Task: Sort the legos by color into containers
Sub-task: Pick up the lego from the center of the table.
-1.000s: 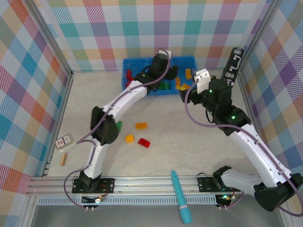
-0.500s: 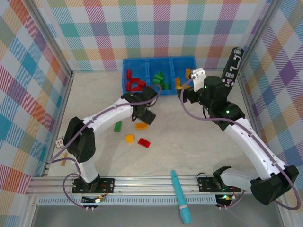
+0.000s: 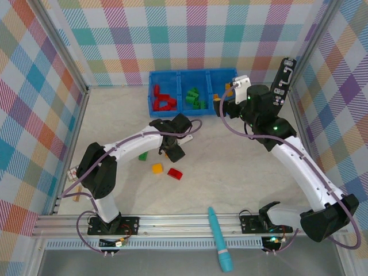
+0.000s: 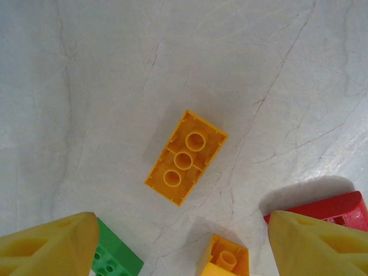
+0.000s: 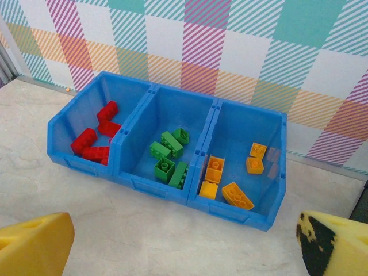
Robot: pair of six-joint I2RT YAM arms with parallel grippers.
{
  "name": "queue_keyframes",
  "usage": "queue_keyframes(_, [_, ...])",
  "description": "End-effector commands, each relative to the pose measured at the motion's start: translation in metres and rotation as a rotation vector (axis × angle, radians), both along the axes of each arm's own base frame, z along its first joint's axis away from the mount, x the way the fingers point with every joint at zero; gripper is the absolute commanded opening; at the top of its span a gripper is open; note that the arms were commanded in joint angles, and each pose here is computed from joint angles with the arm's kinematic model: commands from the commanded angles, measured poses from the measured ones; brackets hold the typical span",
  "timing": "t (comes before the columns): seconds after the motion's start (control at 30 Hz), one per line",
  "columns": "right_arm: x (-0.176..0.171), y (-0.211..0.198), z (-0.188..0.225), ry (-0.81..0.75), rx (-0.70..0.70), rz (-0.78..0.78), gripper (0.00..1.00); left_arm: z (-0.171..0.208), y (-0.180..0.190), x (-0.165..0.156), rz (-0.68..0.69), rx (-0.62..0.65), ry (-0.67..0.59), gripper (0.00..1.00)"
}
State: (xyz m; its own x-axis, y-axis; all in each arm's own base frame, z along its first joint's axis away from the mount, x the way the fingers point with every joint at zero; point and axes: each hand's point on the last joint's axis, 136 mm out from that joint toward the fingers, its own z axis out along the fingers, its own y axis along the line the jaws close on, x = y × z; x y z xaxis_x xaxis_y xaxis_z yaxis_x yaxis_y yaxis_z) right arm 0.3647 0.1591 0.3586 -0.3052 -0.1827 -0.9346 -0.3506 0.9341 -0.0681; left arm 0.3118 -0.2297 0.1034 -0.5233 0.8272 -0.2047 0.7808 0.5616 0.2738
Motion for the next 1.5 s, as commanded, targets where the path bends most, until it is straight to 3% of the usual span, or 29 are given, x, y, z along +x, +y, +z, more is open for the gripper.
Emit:
queue_keyframes(0.0, [0.004,-0.001,0.012,-0.011,0.027,-0.009,0.99,-0.013,-0.002,0.004,-0.091,0.015,0.016,0.78])
queue_keyframes(0.7, [0.035,-0.018,-0.011,0.044,0.029,-0.067,0.99,-0.076,0.005,0.012,-0.089,0.03,0.195,0.7])
queue_keyframes(0.77, [0.036,-0.019,-0.012,0.047,0.031,-0.069,0.99,-0.082,0.007,0.014,-0.078,0.042,0.2,0.65])
queue_keyframes(0.97, [0.037,-0.025,-0.011,0.044,0.032,-0.084,0.99,-0.092,0.005,0.018,-0.023,0.032,0.277,0.38])
queue_keyframes(1.1, [0.037,-0.03,-0.012,0.044,0.03,-0.097,0.99,-0.093,0.003,0.02,-0.01,0.024,0.295,0.3])
queue_keyframes(1.27, [0.036,-0.034,-0.01,0.038,0.034,-0.109,0.99,-0.079,-0.007,0.033,0.026,-0.01,0.267,0.27])
queue_keyframes(1.47, [0.036,-0.038,-0.003,0.024,0.046,-0.125,0.99,-0.003,-0.082,0.089,0.072,-0.295,0.077,0.24])
